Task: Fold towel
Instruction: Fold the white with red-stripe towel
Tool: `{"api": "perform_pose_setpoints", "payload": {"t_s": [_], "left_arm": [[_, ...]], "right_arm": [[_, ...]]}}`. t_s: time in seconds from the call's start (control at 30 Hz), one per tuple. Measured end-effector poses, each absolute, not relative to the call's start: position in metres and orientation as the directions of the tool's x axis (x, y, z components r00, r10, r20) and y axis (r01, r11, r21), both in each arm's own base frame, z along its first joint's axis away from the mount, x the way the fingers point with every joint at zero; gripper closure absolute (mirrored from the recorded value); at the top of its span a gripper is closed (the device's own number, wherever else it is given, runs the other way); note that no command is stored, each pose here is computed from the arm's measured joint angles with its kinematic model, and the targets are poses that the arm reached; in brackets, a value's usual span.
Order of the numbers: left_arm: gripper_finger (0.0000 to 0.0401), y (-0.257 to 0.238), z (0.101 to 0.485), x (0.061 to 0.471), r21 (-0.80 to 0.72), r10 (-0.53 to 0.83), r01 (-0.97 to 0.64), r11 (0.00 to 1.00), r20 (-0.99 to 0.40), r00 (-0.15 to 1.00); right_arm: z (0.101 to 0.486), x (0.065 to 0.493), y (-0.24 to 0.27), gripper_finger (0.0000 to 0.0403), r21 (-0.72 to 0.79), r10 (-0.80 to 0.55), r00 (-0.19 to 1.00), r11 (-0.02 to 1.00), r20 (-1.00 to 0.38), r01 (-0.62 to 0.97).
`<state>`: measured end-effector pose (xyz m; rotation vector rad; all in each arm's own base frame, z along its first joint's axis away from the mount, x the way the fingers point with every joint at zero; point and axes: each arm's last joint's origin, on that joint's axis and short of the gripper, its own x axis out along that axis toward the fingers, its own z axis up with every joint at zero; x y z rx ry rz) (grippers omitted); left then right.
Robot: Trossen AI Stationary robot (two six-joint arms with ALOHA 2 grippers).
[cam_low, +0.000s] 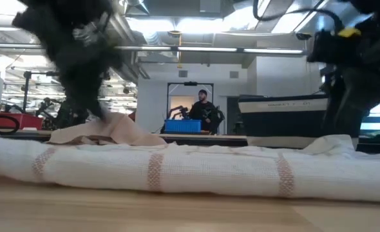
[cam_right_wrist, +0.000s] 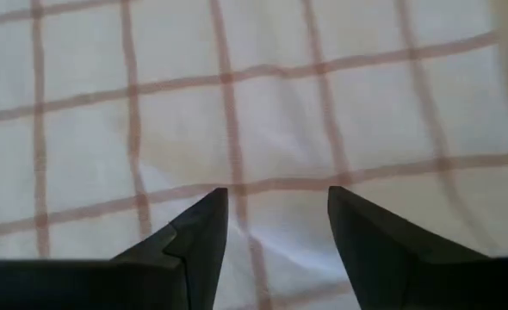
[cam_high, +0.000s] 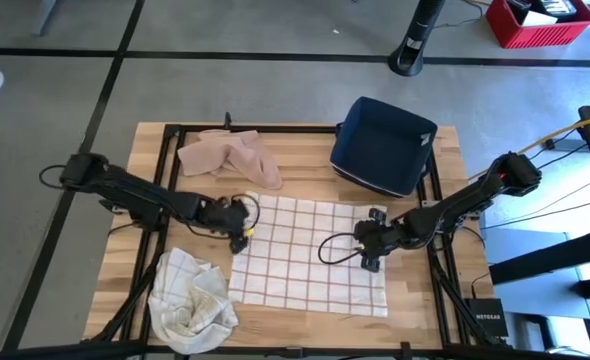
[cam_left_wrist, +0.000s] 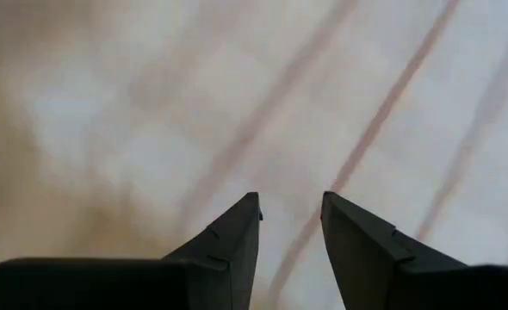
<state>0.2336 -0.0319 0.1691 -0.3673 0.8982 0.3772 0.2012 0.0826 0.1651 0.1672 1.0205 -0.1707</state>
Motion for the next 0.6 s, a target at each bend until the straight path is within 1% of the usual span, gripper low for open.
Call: {"api": "perform_pose_setpoints", "payload": {"t_s": [0.03,0.07,0.17,0.23,0.4,0.43,0.53,0.6], "left_arm": [[0.0282,-0.029,0.177,0.236,-0.139,0.197,-0.459,0.878,-0.768,0.609],[0.0282,-0.026,0.181,0.236,-0.111,0.233,-0.458,0.882,-0.743,0.628],[0.0282,-0.012,0.182,0.237,0.010,0.339,-0.470,0.882,-0.708,0.620],[0.0282,0.000,0.180,0.240,0.053,0.385,-0.488,0.871,-0.690,0.613],[0.0282,0.028,0.148,0.233,0.150,0.448,-0.542,0.827,-0.758,0.474],[0.0282,0.032,0.143,0.233,0.163,0.454,-0.547,0.821,-0.768,0.452],[0.0282,0.038,0.124,0.225,0.224,0.456,-0.545,0.808,-0.823,0.339],[0.0282,0.041,0.119,0.223,0.233,0.462,-0.570,0.788,-0.836,0.297]], "right_arm": [[0.170,0.201,0.082,0.0199,0.040,-0.081,0.505,0.974,-0.860,0.225],[0.175,0.201,0.081,0.0199,0.023,-0.100,0.502,0.972,-0.859,0.233],[0.181,0.196,0.079,0.0199,0.002,-0.134,0.482,0.963,-0.866,0.271],[0.174,0.190,0.076,0.0199,-0.008,-0.158,0.441,0.946,-0.884,0.324],[0.145,0.171,0.068,0.0199,-0.008,-0.184,0.357,0.897,-0.916,0.442],[0.140,0.167,0.066,0.0199,-0.015,-0.192,0.342,0.889,-0.920,0.457],[0.129,0.159,0.062,0.0199,-0.025,-0.205,0.315,0.870,-0.927,0.493],[0.125,0.155,0.061,0.0199,-0.024,-0.203,0.300,0.861,-0.932,0.509]]}}
